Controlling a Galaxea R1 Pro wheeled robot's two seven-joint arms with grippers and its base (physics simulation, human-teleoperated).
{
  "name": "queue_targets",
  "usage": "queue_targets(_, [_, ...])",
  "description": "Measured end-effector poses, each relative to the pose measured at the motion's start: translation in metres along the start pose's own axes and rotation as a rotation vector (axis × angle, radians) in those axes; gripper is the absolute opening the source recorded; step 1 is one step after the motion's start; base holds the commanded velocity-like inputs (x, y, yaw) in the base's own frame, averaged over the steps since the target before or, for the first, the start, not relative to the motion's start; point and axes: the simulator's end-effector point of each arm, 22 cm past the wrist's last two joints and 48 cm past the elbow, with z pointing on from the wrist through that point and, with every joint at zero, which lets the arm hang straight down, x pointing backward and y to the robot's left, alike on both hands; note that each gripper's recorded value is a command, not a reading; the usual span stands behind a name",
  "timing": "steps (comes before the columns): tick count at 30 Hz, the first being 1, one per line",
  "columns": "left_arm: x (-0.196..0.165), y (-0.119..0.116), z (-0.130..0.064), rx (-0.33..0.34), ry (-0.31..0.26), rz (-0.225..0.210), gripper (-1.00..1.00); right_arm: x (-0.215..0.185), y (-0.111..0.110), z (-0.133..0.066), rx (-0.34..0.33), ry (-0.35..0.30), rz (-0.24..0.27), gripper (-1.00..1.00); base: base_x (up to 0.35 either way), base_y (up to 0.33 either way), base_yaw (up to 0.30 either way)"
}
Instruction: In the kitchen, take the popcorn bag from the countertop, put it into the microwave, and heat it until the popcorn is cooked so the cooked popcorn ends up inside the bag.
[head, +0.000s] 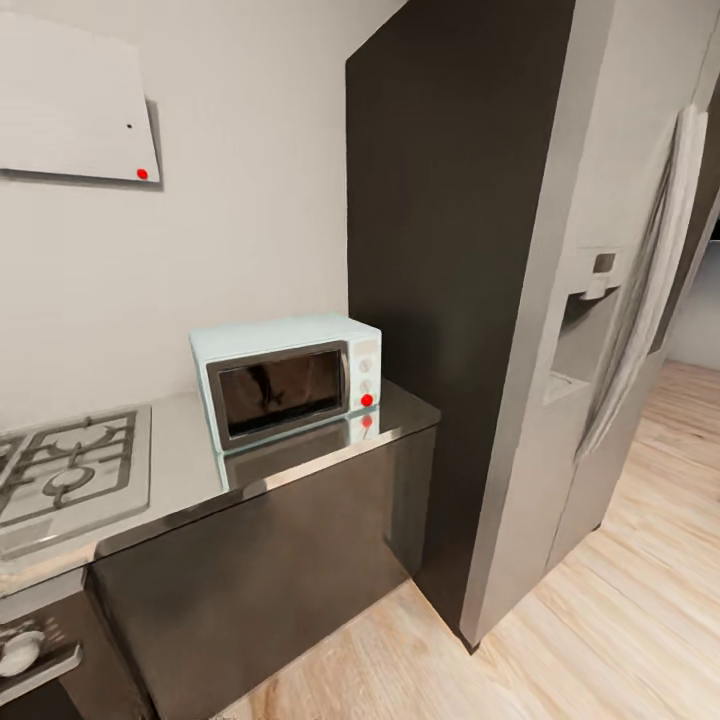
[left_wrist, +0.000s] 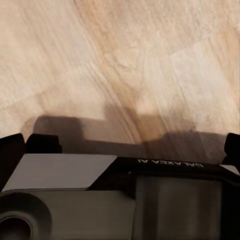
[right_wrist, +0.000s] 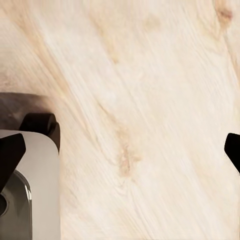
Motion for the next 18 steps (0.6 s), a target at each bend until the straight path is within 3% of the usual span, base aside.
queue_targets(18, [0.0,0.0002,0.0,-0.001,0.0,-0.001,1.0,-0.0024,0.0008,0.0001,0.0,-0.01,-0.002,1.0,0.0,0.0,0.274])
